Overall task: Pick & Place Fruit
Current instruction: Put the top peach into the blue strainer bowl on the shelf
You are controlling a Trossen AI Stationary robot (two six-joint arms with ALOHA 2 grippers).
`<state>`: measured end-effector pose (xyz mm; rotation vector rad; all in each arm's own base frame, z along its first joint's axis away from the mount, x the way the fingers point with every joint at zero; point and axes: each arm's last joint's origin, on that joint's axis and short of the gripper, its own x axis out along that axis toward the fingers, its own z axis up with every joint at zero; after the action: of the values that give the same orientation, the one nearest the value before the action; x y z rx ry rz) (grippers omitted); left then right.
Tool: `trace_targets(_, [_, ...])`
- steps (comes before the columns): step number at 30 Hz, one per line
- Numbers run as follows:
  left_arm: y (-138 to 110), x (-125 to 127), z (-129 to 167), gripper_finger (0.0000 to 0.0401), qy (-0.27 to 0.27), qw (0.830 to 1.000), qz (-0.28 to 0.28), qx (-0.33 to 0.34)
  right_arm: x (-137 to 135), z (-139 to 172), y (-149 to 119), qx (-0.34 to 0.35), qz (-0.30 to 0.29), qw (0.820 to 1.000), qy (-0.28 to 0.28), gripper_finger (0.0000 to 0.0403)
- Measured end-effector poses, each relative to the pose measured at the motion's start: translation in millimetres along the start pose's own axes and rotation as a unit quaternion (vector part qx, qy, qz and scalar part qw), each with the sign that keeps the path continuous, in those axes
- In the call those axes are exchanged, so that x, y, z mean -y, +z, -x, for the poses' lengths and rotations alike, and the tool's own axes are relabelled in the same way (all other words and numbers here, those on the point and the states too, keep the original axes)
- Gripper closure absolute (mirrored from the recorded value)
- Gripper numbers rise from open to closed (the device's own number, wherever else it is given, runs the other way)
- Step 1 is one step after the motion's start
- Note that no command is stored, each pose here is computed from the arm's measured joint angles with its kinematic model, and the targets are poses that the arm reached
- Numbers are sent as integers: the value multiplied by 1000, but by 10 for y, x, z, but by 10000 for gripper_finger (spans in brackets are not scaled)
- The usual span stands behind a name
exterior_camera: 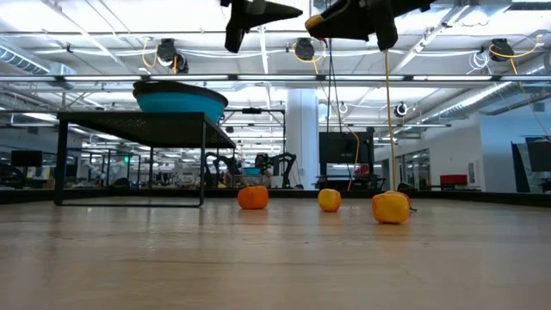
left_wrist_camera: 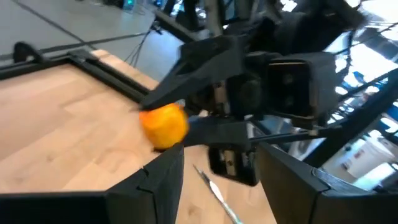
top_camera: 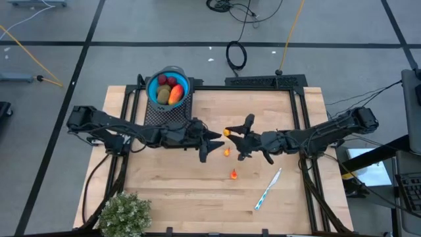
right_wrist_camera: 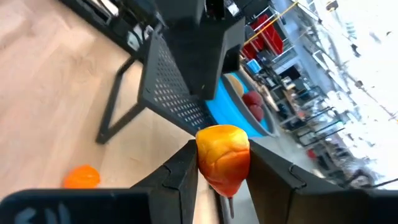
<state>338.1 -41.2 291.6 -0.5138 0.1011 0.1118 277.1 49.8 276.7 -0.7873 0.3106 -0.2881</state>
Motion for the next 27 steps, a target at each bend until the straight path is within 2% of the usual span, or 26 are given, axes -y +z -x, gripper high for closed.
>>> trace_targets(9, [-100,-65,-86,201,46,999,21,8,-56,32,0,-13,30,999,8,292])
trace_targets(16, [-122,-102,-142,198,49,998,44,18,-62,33,-8,-16,33,999,12,291])
trace_targets(27, [-111,-203,-218,136,60,995,65,38,-76,33,-23,-22,39,999,19,291])
